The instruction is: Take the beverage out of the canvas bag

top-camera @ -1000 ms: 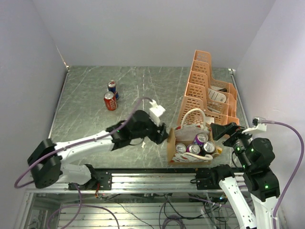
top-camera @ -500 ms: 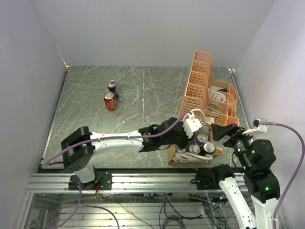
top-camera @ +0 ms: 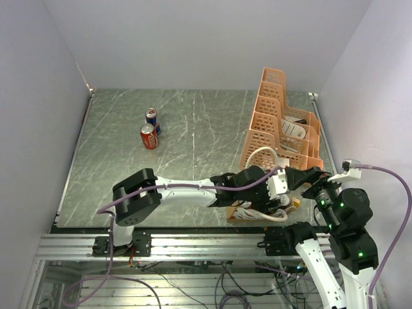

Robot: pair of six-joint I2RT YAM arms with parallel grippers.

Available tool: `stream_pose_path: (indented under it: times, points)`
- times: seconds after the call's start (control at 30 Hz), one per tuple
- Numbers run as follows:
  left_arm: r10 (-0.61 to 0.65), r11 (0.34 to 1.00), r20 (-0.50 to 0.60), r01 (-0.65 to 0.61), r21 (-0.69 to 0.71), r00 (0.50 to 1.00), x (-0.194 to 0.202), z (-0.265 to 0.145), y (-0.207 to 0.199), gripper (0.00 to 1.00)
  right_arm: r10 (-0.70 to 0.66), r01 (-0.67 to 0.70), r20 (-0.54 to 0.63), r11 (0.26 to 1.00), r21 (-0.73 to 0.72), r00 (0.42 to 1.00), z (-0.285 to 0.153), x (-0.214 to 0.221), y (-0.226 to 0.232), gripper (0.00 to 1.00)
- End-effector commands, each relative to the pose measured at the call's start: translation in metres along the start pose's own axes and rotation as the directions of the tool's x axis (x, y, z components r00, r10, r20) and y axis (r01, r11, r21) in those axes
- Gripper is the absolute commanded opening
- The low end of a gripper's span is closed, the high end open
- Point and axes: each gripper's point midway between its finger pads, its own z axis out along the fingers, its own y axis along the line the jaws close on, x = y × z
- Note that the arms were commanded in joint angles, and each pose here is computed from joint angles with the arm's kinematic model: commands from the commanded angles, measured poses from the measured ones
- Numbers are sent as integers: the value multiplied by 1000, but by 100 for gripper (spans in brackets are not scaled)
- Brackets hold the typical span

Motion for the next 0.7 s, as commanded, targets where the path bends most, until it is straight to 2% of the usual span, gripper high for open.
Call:
stream_pose_path:
  times: [0.0,0.13,0.27,0.53,0.67]
  points:
    - [49,997,103,-55,58,994,-30,13,-7,76,-12,12,22,1000,-8,1000,0,-5,1,92]
    - [48,996,115,-56,64,992,-32,22,-7,83,-14,14,17,1000,-9,1000,1,-4,2,92]
    - [52,996,128,-61,64,990,-34,30,-7,85,-15,15,13,1000,-9,1000,1,-3,2,92]
    - [66,996,126,-72,43,990,-29,43,-2,84,-18,18,12,1000,-10,1000,2,-3,2,92]
    - [66,997,119,-70,35,991,-25,48,0,78,-17,17,12,1000,-8,1000,2,-3,1,92]
